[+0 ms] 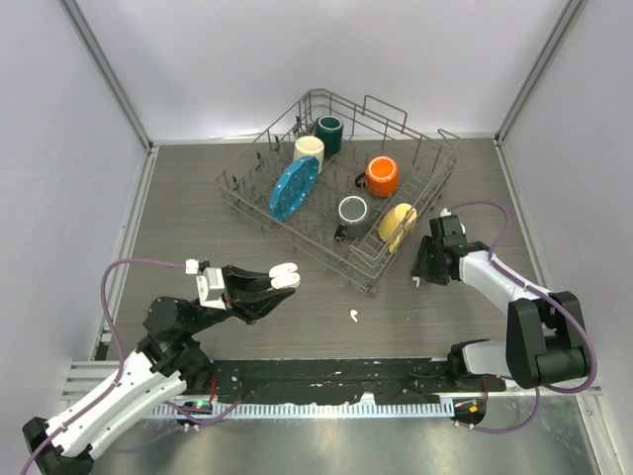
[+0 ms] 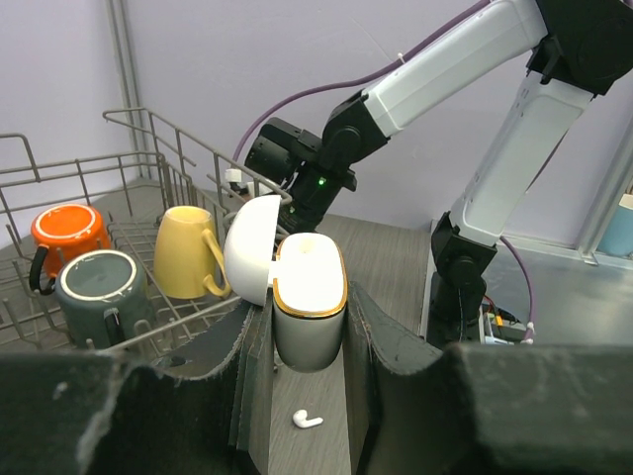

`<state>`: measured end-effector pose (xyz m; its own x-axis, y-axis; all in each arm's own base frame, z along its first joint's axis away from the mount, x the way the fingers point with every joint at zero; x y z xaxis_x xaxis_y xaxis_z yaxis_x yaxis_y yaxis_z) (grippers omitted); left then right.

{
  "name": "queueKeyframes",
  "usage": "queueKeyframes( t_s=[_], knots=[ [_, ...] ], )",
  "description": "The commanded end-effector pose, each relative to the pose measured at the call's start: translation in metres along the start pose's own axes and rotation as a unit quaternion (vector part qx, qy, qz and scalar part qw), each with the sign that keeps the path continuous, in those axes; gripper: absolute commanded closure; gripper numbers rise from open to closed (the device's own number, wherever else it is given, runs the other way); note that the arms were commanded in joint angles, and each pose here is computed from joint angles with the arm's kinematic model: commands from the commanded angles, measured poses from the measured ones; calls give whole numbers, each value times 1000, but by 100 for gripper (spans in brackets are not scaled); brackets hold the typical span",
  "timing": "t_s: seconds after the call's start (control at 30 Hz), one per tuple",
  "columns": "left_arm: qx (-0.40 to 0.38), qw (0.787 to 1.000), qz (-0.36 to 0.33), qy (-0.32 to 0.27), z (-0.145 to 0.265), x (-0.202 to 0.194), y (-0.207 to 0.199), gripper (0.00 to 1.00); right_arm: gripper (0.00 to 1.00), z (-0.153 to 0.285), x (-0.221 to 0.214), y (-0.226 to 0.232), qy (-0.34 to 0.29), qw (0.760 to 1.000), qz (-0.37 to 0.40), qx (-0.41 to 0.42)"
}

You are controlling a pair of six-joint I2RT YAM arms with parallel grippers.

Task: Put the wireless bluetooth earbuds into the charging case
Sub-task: Pick up the earbud from the center of the board.

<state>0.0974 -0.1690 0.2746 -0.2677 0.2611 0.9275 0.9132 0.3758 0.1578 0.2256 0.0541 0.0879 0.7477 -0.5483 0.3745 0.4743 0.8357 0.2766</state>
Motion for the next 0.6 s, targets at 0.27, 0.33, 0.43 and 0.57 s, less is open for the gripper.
queueKeyframes(
  t_s=[0.27,0.33,0.43,0.57],
  knots=[
    [2,1000,-14,-7,-1,10,2,100,56,-9,-3,5,3,1000,9,-10],
    [2,1000,-14,-8,-1,10,1,100,58,-9,-3,4,0,1000,8,-17],
    [4,1000,-14,-7,-1,10,2,100,61,-7,-3,1,-5,1000,6,-25],
    [3,1000,-14,-7,-2,9,2,100,66,-4,-4,-4,-6,999,-4,-45]
  ],
)
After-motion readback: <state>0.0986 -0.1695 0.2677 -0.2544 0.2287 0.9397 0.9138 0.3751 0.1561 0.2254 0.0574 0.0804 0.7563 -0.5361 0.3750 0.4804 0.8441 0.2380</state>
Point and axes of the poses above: each gripper's point midway between its finger pads, its own z axis back along the fingers, its own y axis along the line the jaws close on, x = y × z, the point moved 7 cm from there along z, back along the fingers, and after that the axes turned 13 degrees about -z, right-handed, at the moved point
